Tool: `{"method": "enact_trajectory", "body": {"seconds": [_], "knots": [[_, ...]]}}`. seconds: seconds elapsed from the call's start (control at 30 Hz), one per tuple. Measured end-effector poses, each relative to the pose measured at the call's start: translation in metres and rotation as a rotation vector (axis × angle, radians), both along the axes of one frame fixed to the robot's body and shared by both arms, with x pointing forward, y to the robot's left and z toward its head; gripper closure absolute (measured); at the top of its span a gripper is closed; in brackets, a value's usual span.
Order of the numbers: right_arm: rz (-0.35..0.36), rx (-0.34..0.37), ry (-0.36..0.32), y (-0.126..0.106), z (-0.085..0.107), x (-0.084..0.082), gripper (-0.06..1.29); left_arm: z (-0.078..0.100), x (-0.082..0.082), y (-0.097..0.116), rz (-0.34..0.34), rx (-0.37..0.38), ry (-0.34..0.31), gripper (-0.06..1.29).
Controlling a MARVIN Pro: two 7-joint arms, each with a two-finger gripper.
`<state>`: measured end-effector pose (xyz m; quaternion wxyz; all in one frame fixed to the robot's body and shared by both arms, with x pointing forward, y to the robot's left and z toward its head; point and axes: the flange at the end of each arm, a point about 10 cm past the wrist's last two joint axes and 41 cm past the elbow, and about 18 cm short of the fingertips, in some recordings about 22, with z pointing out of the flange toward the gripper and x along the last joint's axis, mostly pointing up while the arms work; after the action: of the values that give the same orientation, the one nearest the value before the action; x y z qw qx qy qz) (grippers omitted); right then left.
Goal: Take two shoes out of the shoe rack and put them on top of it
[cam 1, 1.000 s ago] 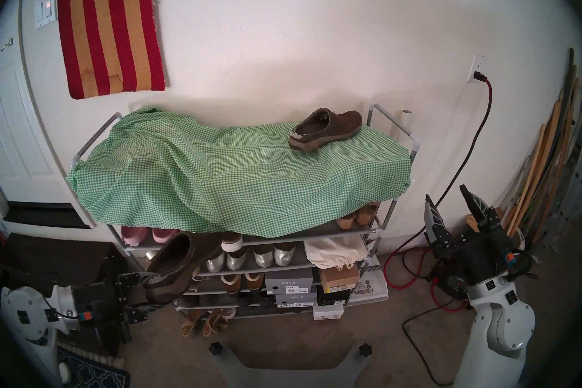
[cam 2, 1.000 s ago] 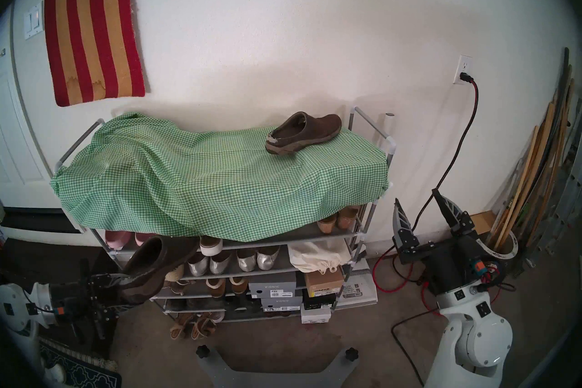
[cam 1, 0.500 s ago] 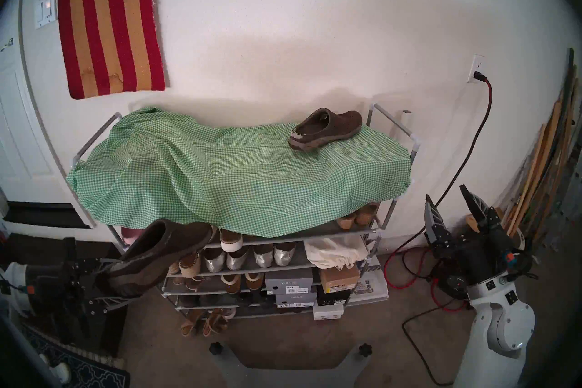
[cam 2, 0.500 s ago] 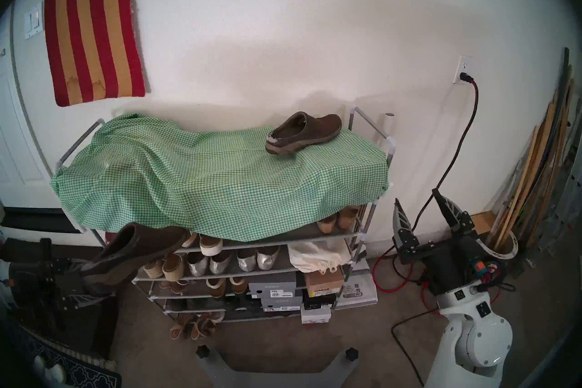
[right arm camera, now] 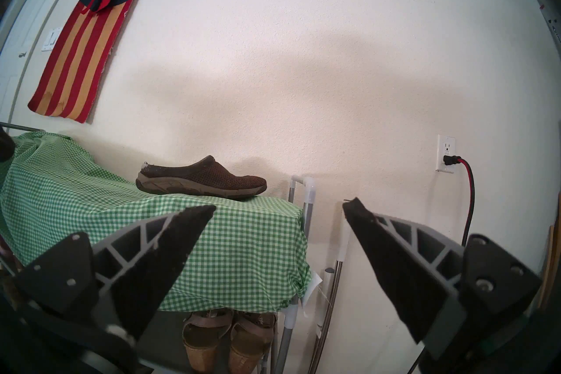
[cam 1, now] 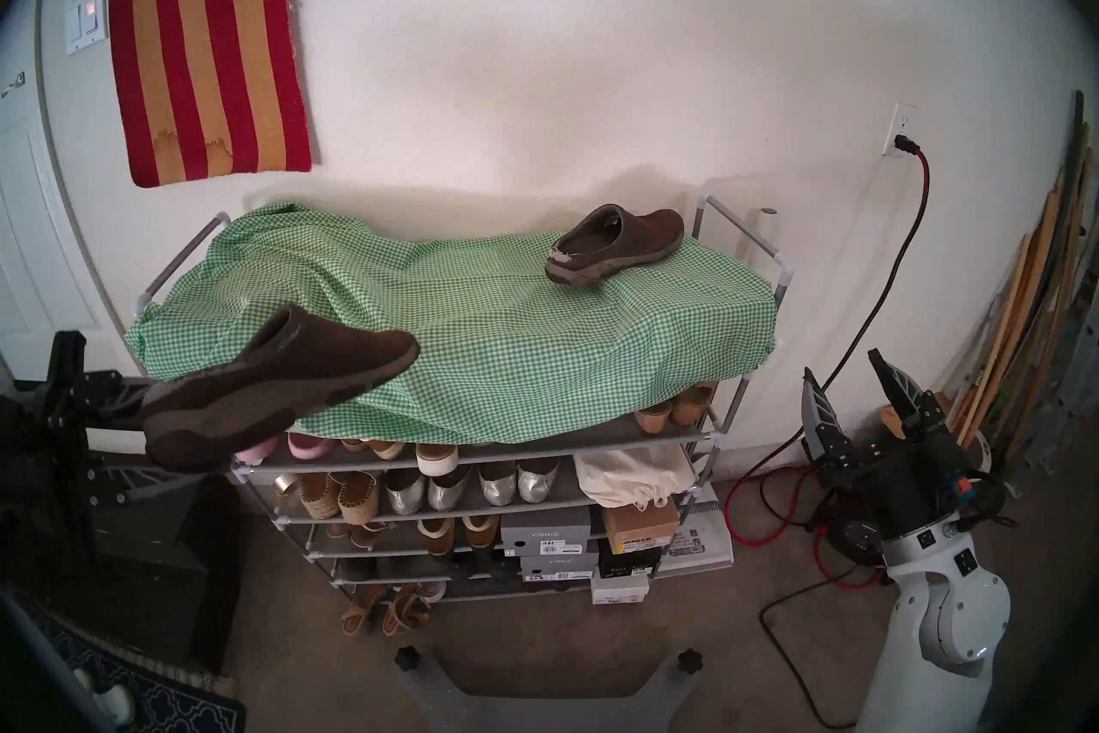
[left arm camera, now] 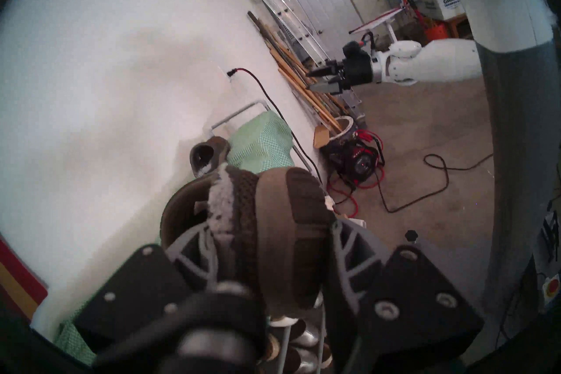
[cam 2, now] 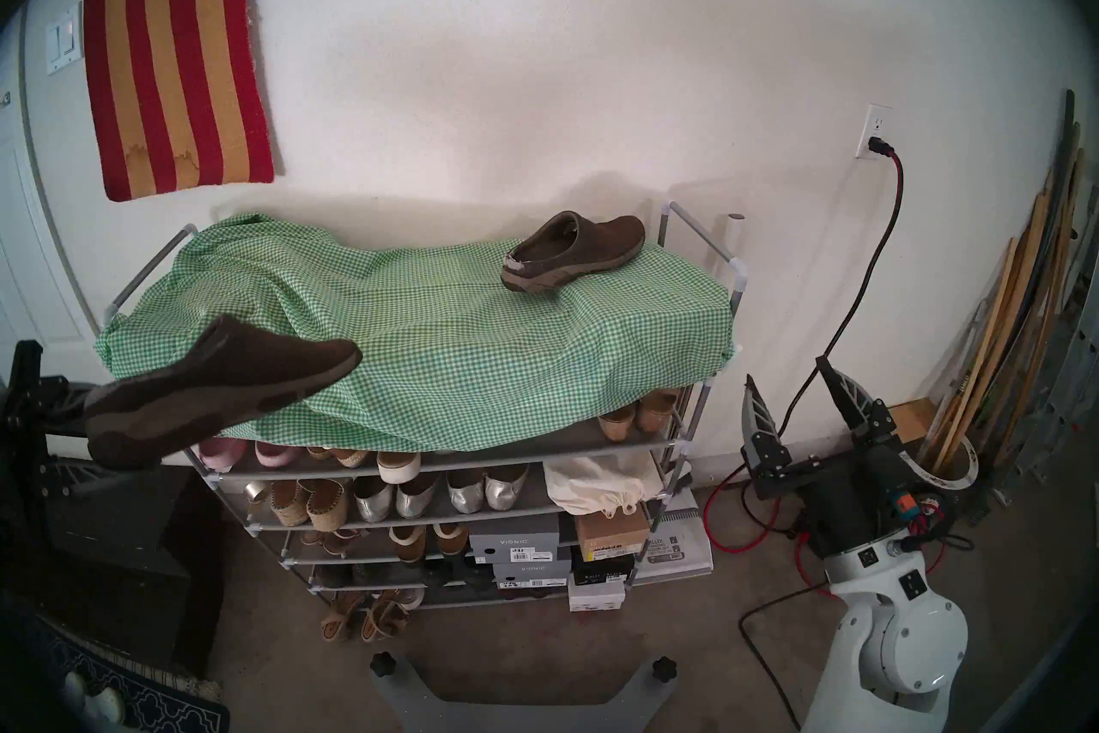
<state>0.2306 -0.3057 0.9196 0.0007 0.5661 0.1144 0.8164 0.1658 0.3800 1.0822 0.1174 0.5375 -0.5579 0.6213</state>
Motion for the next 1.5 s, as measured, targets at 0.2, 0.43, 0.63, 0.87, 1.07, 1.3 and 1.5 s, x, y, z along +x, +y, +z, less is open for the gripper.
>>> {"method": "enact_trajectory", "body": {"seconds": [0.2,0.43,0.63,0.87,1.07,1.3,1.5], "knots": [[0.000,0.000,0.000,0.000,0.000,0.000,0.00,0.010,0.027,0.000,0.038,-0.052,-0.037,0.75],[0.000,0.000,0.000,0.000,0.000,0.000,0.00,0.014,0.056,-0.006,0.070,-0.080,-0.067,0.75],[0.000,0.000,-0.001,0.000,0.000,0.000,0.00,0.015,0.080,-0.016,0.102,-0.109,-0.092,0.75],[0.000,0.000,-0.001,0.000,0.000,0.000,0.00,0.010,0.105,-0.035,0.136,-0.121,-0.118,0.75],[0.000,0.001,-0.002,0.000,0.000,0.000,0.00,0.002,0.119,-0.052,0.154,-0.126,-0.129,0.75],[0.000,0.001,-0.002,0.000,0.000,0.000,0.00,-0.014,0.132,-0.071,0.168,-0.125,-0.120,0.75],[-0.001,0.001,-0.003,0.000,0.000,0.000,0.00,-0.031,0.142,-0.086,0.184,-0.111,-0.112,0.75]]}}
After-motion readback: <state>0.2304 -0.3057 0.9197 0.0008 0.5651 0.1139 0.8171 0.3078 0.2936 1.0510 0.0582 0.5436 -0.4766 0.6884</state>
